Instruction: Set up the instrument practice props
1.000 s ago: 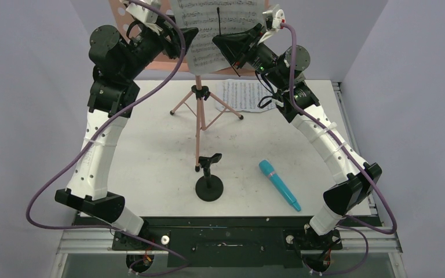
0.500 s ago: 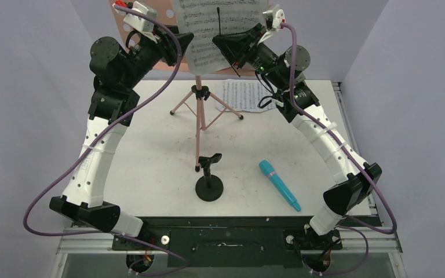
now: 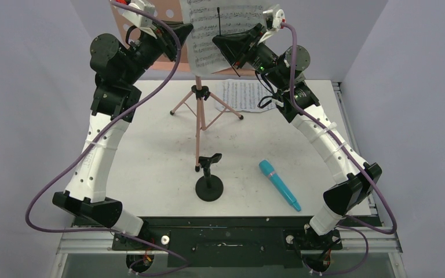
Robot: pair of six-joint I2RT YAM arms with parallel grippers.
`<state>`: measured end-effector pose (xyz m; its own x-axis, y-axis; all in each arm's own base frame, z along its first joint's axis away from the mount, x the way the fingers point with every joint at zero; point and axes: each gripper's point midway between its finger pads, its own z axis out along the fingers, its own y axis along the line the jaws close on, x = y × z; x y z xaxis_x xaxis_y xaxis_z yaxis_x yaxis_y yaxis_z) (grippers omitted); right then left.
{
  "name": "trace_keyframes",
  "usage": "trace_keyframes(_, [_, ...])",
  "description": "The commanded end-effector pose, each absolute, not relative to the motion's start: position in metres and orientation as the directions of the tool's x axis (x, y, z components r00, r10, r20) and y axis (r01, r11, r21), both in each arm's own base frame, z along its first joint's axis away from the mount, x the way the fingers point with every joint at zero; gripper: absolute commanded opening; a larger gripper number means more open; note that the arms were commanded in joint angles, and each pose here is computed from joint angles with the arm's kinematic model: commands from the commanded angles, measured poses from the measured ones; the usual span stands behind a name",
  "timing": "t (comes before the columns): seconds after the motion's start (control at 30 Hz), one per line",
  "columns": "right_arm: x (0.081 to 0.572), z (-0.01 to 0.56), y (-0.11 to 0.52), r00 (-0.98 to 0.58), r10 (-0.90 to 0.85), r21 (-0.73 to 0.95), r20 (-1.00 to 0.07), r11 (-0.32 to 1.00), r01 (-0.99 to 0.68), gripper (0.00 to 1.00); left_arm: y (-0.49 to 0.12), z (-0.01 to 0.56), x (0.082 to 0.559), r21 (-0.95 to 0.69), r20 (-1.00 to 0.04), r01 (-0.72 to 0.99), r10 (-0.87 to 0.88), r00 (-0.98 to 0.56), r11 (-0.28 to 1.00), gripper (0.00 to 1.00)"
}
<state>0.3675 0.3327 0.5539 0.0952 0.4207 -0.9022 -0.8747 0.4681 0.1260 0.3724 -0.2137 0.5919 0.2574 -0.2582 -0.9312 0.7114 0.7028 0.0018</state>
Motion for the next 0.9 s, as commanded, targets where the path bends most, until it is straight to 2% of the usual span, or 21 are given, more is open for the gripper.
trace_keyframes(0.0, [0.3294,0.6062,0.3129,0.198,0.499,0.052,-0.843,0.443,-0.895,0.05,-0.2136,0.6209,0.3616,0.047,-0.897,0.727,-0.291,0.332,0.685,0.00])
trace_keyframes(0.4, [0.3285,0.6057,0.3124,0.194,0.504,0.058,-0.842,0.441,-0.895,0.05,-0.2214,0.6237,0.3676,0.039,-0.893,0.753,-0.316,0.322,0.657,0.00])
trace_keyframes(0.67, [0.3322,0.6034,0.3104,0.189,0.503,0.076,-0.844,0.459,-0.885,0.06,-0.2180,0.6256,0.3662,0.050,-0.891,0.741,-0.305,0.336,0.670,0.36])
trace_keyframes(0.77, [0.3331,0.6032,0.3099,0.188,0.504,0.079,-0.843,0.462,-0.884,0.07,-0.2168,0.6242,0.3647,0.060,-0.894,0.735,-0.291,0.340,0.676,0.44])
trace_keyframes(0.87, [0.3341,0.6020,0.3102,0.185,0.504,0.083,-0.844,0.462,-0.883,0.08,-0.2131,0.6236,0.3640,0.065,-0.896,0.720,-0.278,0.347,0.691,0.48])
